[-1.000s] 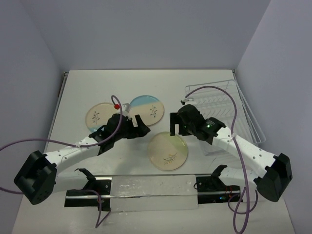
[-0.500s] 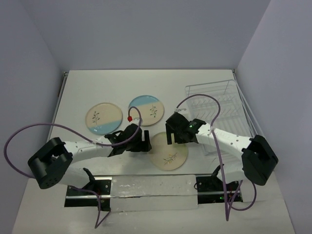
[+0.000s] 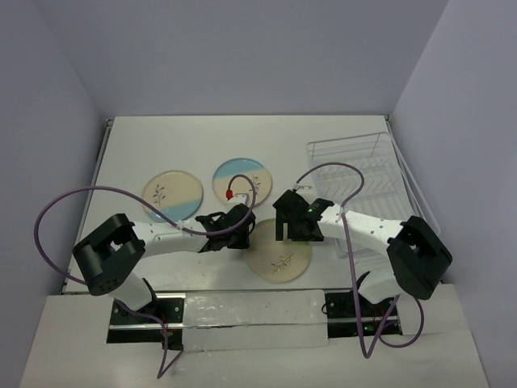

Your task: Load the plates into the dish rack

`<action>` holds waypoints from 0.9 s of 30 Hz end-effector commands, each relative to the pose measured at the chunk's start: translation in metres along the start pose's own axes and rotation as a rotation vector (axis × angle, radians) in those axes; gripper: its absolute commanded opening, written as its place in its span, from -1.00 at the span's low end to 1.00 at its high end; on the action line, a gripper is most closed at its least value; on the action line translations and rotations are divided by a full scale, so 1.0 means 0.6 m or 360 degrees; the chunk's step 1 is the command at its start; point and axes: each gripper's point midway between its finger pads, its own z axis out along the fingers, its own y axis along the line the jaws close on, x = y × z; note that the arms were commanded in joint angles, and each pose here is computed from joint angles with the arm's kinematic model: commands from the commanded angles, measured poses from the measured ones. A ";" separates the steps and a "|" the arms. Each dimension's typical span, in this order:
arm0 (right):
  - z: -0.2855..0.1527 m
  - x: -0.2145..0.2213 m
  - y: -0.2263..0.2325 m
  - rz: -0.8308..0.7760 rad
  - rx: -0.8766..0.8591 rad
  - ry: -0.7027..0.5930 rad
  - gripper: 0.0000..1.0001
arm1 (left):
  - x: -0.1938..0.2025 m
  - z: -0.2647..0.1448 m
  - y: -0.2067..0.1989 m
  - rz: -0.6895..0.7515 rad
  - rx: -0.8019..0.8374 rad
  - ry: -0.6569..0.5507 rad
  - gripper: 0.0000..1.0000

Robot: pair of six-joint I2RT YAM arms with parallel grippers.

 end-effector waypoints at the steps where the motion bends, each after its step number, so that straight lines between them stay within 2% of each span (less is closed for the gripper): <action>1: -0.005 -0.018 -0.012 0.0138 -0.0008 -0.0088 0.99 | 0.042 0.005 0.055 0.0091 -0.0244 0.0121 -0.50; 3: -0.006 -0.014 -0.014 0.0147 -0.0026 -0.0081 0.99 | 0.051 0.007 0.066 0.0106 -0.0294 0.0160 -0.83; 5: -0.007 -0.014 -0.019 0.0158 -0.0031 -0.0081 0.99 | 0.059 0.005 0.083 0.0115 -0.0373 0.0191 -0.99; 11: -0.006 -0.011 -0.014 0.0171 -0.0104 -0.0071 0.99 | 0.079 -0.014 0.131 0.0111 -0.0570 0.0247 -0.99; 16: 0.006 0.007 0.007 0.0174 -0.0181 0.0021 0.99 | 0.095 -0.027 0.168 0.0117 -0.0718 0.0285 -0.99; 22: 0.010 0.010 0.017 0.0179 -0.0228 0.0031 0.99 | 0.108 -0.035 0.181 0.0088 -0.0741 0.0305 -0.99; 27: 0.023 0.028 0.024 0.0172 -0.0238 0.0117 0.99 | 0.097 -0.034 0.158 0.0040 -0.0624 0.0267 -0.99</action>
